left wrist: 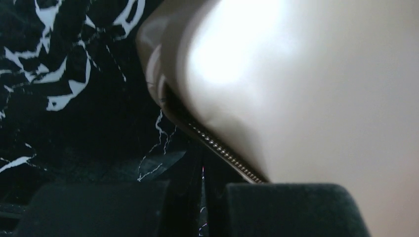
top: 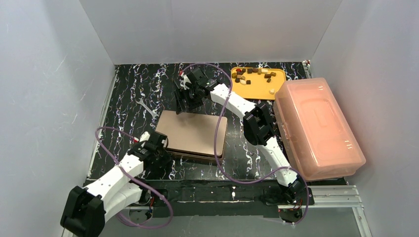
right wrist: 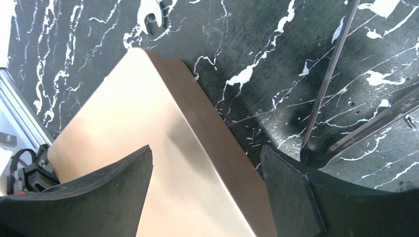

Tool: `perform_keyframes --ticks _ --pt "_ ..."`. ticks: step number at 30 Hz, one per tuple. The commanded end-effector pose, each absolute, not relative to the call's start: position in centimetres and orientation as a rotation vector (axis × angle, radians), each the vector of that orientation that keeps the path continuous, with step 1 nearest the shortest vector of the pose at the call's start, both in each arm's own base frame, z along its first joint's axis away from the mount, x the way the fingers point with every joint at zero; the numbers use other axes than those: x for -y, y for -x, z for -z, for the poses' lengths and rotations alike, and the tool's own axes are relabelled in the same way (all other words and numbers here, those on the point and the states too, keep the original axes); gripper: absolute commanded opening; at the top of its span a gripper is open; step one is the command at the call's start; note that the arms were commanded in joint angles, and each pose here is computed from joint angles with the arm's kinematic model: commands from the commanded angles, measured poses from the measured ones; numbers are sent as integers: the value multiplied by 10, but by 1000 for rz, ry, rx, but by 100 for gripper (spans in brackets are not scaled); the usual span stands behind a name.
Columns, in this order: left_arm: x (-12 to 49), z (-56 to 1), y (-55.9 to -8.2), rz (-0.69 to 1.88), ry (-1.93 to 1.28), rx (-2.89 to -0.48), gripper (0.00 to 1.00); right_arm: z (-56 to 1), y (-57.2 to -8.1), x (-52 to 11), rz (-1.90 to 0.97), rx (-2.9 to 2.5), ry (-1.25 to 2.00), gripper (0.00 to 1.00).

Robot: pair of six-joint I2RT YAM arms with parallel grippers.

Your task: Pack the chocolate

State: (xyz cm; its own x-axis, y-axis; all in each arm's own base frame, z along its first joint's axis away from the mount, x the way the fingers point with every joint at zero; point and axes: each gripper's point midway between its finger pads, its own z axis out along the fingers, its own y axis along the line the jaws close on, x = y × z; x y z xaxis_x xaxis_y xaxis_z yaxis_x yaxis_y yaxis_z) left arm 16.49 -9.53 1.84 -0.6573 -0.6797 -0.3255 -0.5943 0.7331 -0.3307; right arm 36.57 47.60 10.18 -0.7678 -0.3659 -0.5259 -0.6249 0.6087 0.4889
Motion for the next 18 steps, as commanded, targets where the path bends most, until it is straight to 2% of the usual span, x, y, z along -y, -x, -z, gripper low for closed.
perform_keyframes --ticks 1,7,18 --pt "95 -37 -200 334 888 -2492 0 -99 -373 -479 -969 -2445 805 88" --pt "88 -44 -207 325 889 -2504 0 -95 -371 -480 -981 -2451 806 88" --pt "61 -55 -179 199 1042 -2448 0 -108 -367 -478 -996 -2400 832 87"
